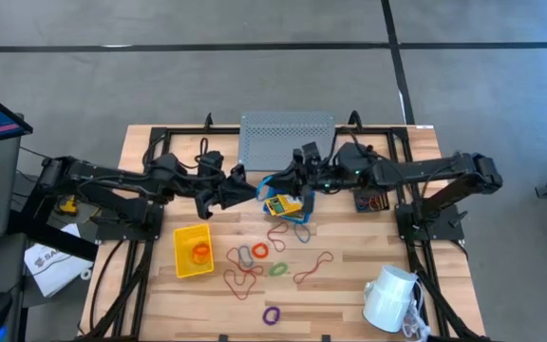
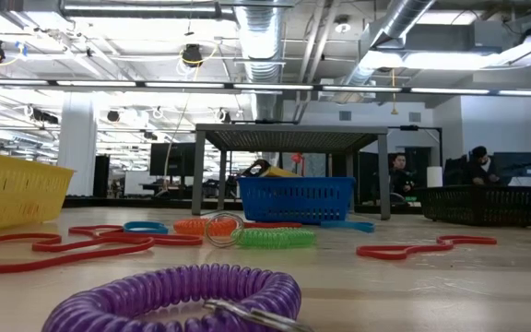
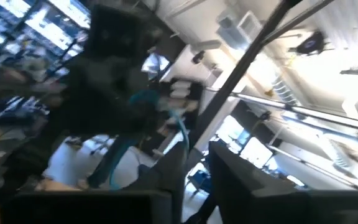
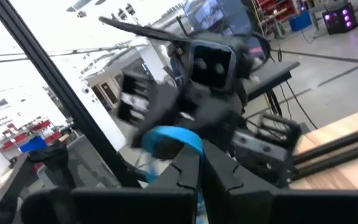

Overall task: Pick & Place Office Desk Supplies
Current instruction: Put the blue rubber band into the black bin

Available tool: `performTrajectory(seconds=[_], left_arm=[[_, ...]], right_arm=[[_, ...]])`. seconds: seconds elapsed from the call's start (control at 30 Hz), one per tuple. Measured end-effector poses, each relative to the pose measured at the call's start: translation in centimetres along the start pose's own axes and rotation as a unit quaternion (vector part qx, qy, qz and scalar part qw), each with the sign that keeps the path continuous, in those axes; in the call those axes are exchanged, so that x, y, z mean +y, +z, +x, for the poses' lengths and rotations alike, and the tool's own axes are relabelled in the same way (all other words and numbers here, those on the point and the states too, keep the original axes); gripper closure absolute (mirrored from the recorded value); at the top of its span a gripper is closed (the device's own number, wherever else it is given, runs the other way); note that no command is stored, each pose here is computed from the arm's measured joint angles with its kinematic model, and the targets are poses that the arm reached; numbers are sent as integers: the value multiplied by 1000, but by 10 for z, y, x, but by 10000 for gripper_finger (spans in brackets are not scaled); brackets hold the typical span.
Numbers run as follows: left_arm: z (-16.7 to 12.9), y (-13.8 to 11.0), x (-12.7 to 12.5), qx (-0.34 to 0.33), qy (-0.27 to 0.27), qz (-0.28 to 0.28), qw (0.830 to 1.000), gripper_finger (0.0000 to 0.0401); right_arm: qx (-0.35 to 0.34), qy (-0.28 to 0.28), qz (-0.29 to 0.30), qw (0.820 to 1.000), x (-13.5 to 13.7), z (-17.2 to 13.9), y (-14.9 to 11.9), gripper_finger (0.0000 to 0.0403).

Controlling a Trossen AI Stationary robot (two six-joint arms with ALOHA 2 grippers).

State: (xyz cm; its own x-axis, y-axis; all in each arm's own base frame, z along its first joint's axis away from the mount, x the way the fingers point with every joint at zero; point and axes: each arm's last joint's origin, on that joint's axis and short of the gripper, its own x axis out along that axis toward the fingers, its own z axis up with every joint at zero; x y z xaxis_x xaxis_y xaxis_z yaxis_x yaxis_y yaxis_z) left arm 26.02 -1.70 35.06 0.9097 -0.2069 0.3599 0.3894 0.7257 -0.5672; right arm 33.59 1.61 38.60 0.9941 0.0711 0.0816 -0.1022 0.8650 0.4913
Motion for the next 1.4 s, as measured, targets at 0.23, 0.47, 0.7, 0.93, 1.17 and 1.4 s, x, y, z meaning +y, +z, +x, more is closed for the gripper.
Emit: performTrajectory(seconds=[0.23,0.47,0.7,0.93,1.17,1.4], left_arm=[[-2,5,9,-4,26,6,1000,262],[-4,12,16,-23,48,9,999,233],[-7,13,14,43,-20,11,999,245],[-35,28,-9,93,-19,81,992,276],[-63,36,-24,102,37,135,985,306],[-65,26,-15,150,79,116,979,312]], right_arm=[[2,0,0,1000,14,-29,20,402],[46,-45,2,998,25,-64,26,402],[123,-160,23,979,28,-109,19,403],[170,-236,53,955,27,-155,18,403],[205,-299,73,929,10,-184,-3,403],[201,-351,111,908,-19,-202,-35,403]])
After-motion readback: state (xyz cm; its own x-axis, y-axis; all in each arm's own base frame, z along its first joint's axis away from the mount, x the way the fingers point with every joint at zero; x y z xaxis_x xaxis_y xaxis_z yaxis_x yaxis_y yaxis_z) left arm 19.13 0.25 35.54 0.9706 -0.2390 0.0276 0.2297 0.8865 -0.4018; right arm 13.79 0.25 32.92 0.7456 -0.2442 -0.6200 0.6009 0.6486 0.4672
